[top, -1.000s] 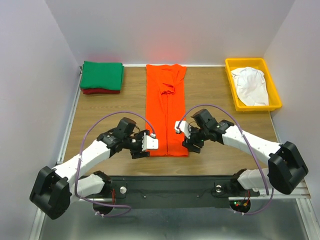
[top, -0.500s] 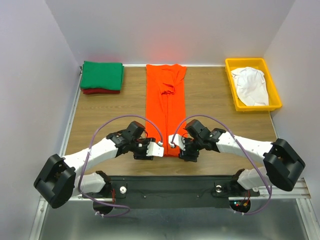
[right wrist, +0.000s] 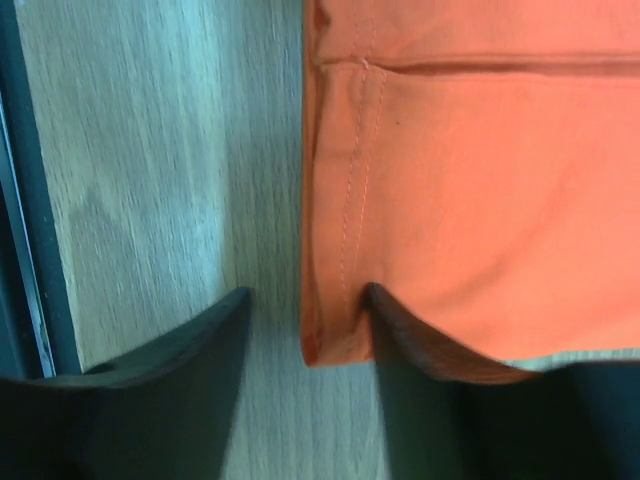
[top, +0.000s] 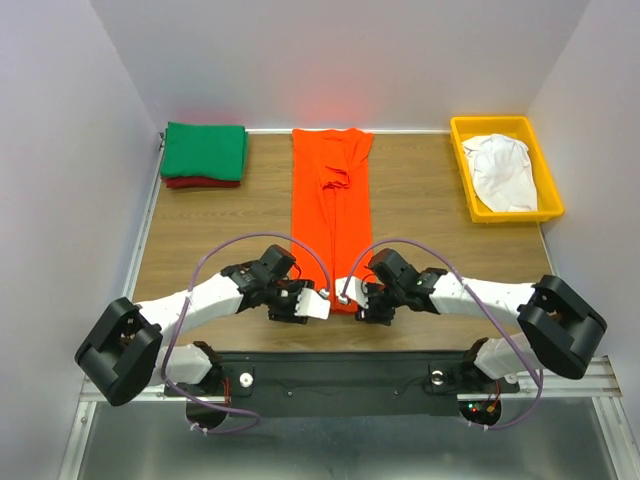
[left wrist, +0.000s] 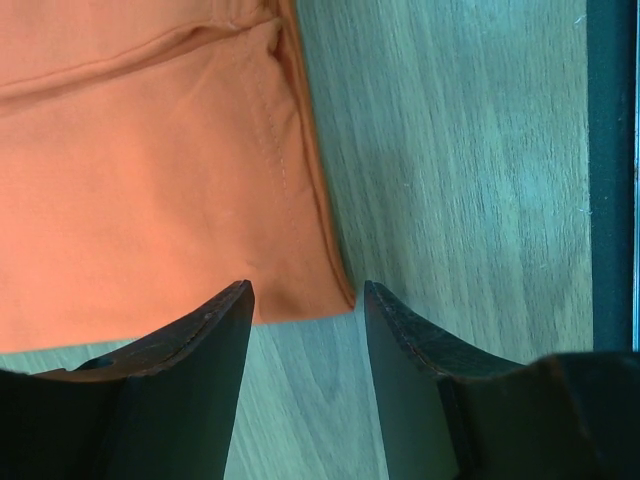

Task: Fold and stack the t-shirts
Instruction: Fold the tshirt

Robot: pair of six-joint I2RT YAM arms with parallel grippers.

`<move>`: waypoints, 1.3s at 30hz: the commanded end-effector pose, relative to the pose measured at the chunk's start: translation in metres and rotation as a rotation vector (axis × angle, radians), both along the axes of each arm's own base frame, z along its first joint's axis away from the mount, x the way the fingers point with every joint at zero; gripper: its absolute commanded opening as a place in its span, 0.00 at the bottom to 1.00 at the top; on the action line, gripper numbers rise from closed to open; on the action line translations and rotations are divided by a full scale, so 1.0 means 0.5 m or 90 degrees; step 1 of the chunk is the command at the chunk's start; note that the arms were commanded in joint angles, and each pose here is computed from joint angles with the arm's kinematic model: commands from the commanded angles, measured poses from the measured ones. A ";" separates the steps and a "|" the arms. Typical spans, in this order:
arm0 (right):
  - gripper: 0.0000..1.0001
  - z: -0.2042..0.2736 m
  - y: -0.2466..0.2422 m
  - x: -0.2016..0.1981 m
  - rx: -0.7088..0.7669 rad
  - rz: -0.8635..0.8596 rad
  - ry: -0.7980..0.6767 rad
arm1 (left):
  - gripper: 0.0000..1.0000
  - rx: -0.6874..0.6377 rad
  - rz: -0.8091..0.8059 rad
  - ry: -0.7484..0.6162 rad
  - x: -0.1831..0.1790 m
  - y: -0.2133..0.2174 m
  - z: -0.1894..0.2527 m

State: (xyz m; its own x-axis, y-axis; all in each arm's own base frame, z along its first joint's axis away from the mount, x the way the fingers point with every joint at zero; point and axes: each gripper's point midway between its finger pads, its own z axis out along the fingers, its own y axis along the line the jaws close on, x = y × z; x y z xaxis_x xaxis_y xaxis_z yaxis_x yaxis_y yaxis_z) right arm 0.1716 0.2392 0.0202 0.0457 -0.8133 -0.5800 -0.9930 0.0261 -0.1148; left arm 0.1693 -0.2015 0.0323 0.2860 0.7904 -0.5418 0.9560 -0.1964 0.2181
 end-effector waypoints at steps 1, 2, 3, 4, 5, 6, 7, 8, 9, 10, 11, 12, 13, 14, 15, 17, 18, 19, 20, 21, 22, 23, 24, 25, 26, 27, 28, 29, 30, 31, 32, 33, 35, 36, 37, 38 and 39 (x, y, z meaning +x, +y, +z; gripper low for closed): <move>0.50 -0.032 -0.018 0.002 -0.028 0.007 -0.034 | 0.61 0.014 -0.024 -0.003 -0.011 0.000 -0.018; 0.45 -0.033 -0.020 0.000 -0.028 0.004 -0.031 | 0.62 0.017 -0.025 -0.002 -0.012 0.000 -0.020; 0.43 -0.036 -0.023 -0.002 -0.029 0.003 -0.031 | 0.64 0.022 -0.023 0.001 -0.014 0.002 -0.025; 0.41 -0.037 -0.025 -0.004 -0.030 0.002 -0.031 | 0.65 0.027 -0.024 0.002 -0.015 0.003 -0.028; 0.40 -0.037 -0.027 -0.003 -0.030 -0.001 -0.033 | 0.65 0.031 -0.023 0.001 -0.014 0.006 -0.032; 0.38 -0.040 -0.031 -0.004 -0.033 -0.003 -0.033 | 0.60 0.034 -0.015 0.004 -0.013 0.006 -0.035; 0.36 -0.040 -0.032 -0.004 -0.034 -0.006 -0.034 | 0.54 0.037 -0.012 0.005 -0.011 0.007 -0.037; 0.31 -0.041 -0.033 -0.004 -0.034 -0.008 -0.033 | 0.48 0.038 -0.009 0.007 -0.009 0.005 -0.038; 0.27 -0.041 -0.033 -0.005 -0.033 -0.009 -0.033 | 0.38 0.042 -0.005 0.009 -0.008 0.006 -0.040; 0.18 -0.041 -0.037 -0.003 -0.036 -0.016 -0.035 | 0.34 0.048 0.001 0.010 -0.004 0.006 -0.041; 0.12 -0.041 -0.037 -0.002 -0.037 -0.023 -0.035 | 0.30 0.052 0.005 0.010 -0.002 0.009 -0.043; 0.05 -0.036 -0.037 0.002 -0.034 -0.038 -0.035 | 0.21 0.054 0.010 0.009 0.000 0.009 -0.044; 0.01 -0.021 -0.030 0.014 -0.024 -0.057 -0.044 | 0.17 0.056 0.018 0.004 0.006 0.008 -0.039; 0.01 -0.008 -0.025 0.020 -0.007 -0.083 -0.035 | 0.12 0.052 0.033 0.010 0.008 0.005 -0.034; 0.01 0.007 -0.021 0.023 0.001 -0.087 -0.033 | 0.04 0.049 0.038 0.011 0.011 0.003 -0.026; 0.01 0.044 -0.006 0.047 0.014 -0.090 -0.043 | 0.00 0.020 0.035 0.007 0.019 -0.013 0.007; 0.01 0.050 -0.008 0.050 0.011 -0.088 -0.041 | 0.00 0.006 0.034 0.004 0.024 -0.024 0.026; 0.01 0.056 -0.006 0.054 0.014 -0.083 -0.044 | 0.00 -0.009 0.034 -0.005 0.027 -0.029 0.044; 0.01 0.066 -0.002 0.060 0.017 -0.077 -0.050 | 0.00 -0.013 0.035 -0.008 0.030 -0.032 0.052; 0.01 0.081 0.001 0.072 0.022 -0.072 -0.060 | 0.00 -0.018 0.035 -0.013 0.034 -0.035 0.066; 0.01 0.091 0.004 0.075 0.027 -0.068 -0.064 | 0.00 -0.018 0.037 -0.014 0.036 -0.036 0.071; 0.01 0.101 0.008 0.072 0.032 -0.056 -0.063 | 0.00 -0.018 0.036 -0.014 0.037 -0.035 0.075; 0.01 0.116 0.010 0.074 0.031 -0.045 -0.065 | 0.00 -0.010 0.035 -0.006 0.032 -0.030 0.076; 0.01 0.128 0.015 0.069 0.040 -0.030 -0.067 | 0.00 -0.015 0.031 0.003 0.026 -0.033 0.084; 0.01 0.135 0.017 0.063 0.047 -0.022 -0.064 | 0.00 -0.024 0.027 0.006 0.024 -0.039 0.090; 0.01 0.140 0.014 0.056 0.047 -0.018 -0.057 | 0.00 -0.023 0.021 0.018 0.014 -0.037 0.093; 0.01 0.143 0.013 0.048 0.050 -0.013 -0.052 | 0.00 -0.034 0.013 0.026 0.007 -0.042 0.101; 0.01 0.146 0.009 0.033 0.052 -0.009 -0.037 | 0.00 -0.033 0.006 0.033 -0.003 -0.039 0.105; 0.01 0.141 0.002 0.023 0.047 -0.012 -0.023 | 0.00 -0.040 -0.004 0.037 -0.010 -0.042 0.114; 0.01 0.137 -0.006 0.014 0.040 -0.013 -0.011 | 0.00 -0.038 -0.014 0.042 -0.018 -0.041 0.117; 0.01 0.133 -0.013 0.001 0.034 -0.008 0.002 | 0.00 -0.036 -0.036 0.043 -0.028 -0.040 0.119; 0.01 0.144 -0.023 -0.013 0.041 -0.006 0.005 | 0.00 -0.021 -0.049 0.060 -0.048 -0.033 0.116; 0.01 0.159 -0.027 -0.017 0.056 -0.012 -0.007 | 0.00 -0.023 -0.045 0.066 -0.050 -0.037 0.126; 0.01 0.173 -0.025 -0.007 0.063 -0.033 -0.016 | 0.00 -0.026 -0.031 0.068 -0.046 -0.040 0.131; 0.01 0.176 -0.028 0.009 0.053 -0.049 -0.029 | 0.00 -0.025 -0.013 0.056 -0.029 -0.044 0.139; 0.01 0.192 -0.028 0.032 0.060 -0.063 -0.040 | 0.00 -0.028 0.000 0.049 -0.018 -0.048 0.144; 0.01 0.199 -0.029 0.048 0.062 -0.061 -0.050 | 0.00 -0.047 0.016 0.034 0.005 -0.060 0.164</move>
